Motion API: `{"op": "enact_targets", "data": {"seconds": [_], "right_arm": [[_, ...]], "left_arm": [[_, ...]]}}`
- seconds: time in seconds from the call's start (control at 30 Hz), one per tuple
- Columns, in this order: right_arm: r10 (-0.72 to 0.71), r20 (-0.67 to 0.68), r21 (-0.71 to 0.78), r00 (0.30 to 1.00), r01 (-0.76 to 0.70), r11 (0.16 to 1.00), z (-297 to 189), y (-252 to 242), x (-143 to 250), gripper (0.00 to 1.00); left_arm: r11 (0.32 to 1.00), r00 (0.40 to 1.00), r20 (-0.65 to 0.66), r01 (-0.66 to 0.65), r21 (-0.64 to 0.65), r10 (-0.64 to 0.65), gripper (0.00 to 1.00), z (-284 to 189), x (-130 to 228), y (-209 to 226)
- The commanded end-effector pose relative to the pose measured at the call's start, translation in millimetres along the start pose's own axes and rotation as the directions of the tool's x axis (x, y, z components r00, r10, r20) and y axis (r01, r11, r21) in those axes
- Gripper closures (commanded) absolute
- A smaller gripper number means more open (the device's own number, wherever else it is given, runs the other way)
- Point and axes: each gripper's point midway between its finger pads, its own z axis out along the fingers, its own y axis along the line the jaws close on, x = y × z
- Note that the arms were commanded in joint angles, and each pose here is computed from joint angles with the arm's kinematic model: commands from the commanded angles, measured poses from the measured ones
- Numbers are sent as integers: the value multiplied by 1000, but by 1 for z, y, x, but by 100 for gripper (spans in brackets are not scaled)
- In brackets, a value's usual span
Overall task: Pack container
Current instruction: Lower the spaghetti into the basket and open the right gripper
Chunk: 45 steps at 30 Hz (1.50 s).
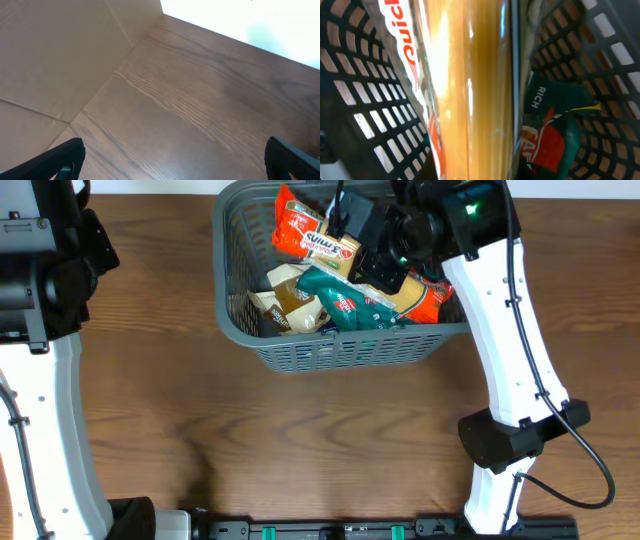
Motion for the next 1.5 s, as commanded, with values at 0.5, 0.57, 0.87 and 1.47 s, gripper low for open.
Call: {"op": "enact_targets", "data": {"seconds": [0.5, 0.57, 0.87, 1.47], "right_arm": [[-137, -56, -277, 989, 117, 954, 37, 70, 16, 99], [-142, -63, -284, 988, 118, 952, 43, 71, 18, 99], [-122, -63, -267, 991, 101, 958, 51, 66, 18, 98], [176, 4, 192, 984, -174, 966, -1, -22, -8, 1]], "left_arm": [[1000, 1000, -3, 13, -16, -13, 2, 1, 1, 3], [1000, 1000, -3, 13, -16, -13, 1, 1, 1, 3], [1000, 1000, -3, 12, -16, -13, 2, 1, 1, 3], [1000, 1000, -3, 12, -16, -13, 1, 1, 1, 3]]}}
